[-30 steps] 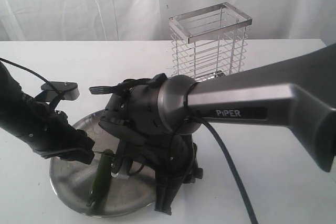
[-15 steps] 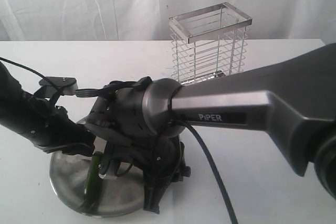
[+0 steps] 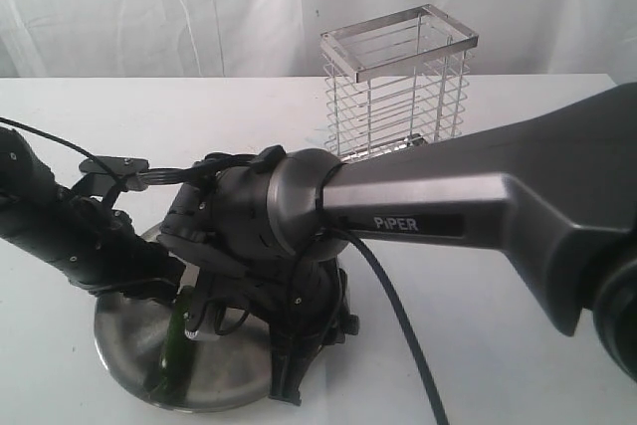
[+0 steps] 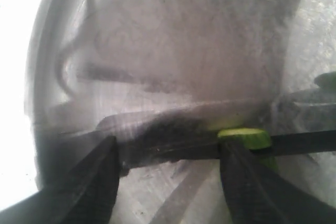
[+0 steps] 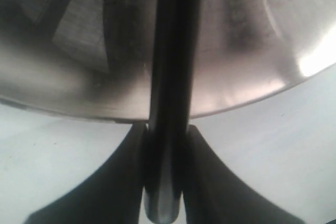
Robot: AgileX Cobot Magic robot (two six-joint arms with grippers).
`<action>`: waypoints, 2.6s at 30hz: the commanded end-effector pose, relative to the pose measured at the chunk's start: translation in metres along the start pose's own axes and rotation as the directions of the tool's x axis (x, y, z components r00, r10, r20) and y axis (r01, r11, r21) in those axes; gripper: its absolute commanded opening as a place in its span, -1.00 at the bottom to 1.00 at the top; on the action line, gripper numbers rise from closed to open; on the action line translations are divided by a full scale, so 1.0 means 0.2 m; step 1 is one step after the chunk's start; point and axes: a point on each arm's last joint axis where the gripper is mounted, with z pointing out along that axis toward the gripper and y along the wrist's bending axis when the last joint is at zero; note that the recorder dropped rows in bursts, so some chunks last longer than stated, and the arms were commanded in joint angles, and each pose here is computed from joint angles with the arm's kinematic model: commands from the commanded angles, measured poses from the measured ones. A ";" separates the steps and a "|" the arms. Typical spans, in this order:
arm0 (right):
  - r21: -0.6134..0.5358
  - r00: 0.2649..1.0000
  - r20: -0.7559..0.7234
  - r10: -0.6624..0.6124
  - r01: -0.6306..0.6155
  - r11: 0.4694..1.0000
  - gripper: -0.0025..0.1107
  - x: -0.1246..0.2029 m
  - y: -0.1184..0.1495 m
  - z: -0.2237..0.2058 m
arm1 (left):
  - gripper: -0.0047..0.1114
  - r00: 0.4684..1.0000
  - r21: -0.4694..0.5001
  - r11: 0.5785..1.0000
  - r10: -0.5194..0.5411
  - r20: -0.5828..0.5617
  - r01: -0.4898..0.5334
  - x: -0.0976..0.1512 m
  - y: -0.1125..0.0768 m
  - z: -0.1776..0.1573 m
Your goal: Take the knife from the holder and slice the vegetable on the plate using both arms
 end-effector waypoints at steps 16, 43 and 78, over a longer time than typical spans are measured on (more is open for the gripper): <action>0.005 1.000 -0.004 -0.018 0.018 1.000 -0.96 0.01 0.01 -0.01 | 0.12 0.999 -0.018 0.999 -0.028 -0.043 0.027 0.03 0.03 0.11; 0.054 0.998 -0.060 -0.036 0.040 0.998 -0.96 0.15 0.02 0.01 | 0.12 0.998 0.002 1.000 0.005 -0.065 -0.004 0.05 -0.05 0.15; -0.128 0.930 0.252 0.267 -0.242 0.962 -0.96 -0.02 -0.13 -0.02 | 0.12 0.944 -0.032 0.999 0.030 0.329 -0.021 -0.05 -0.06 -0.53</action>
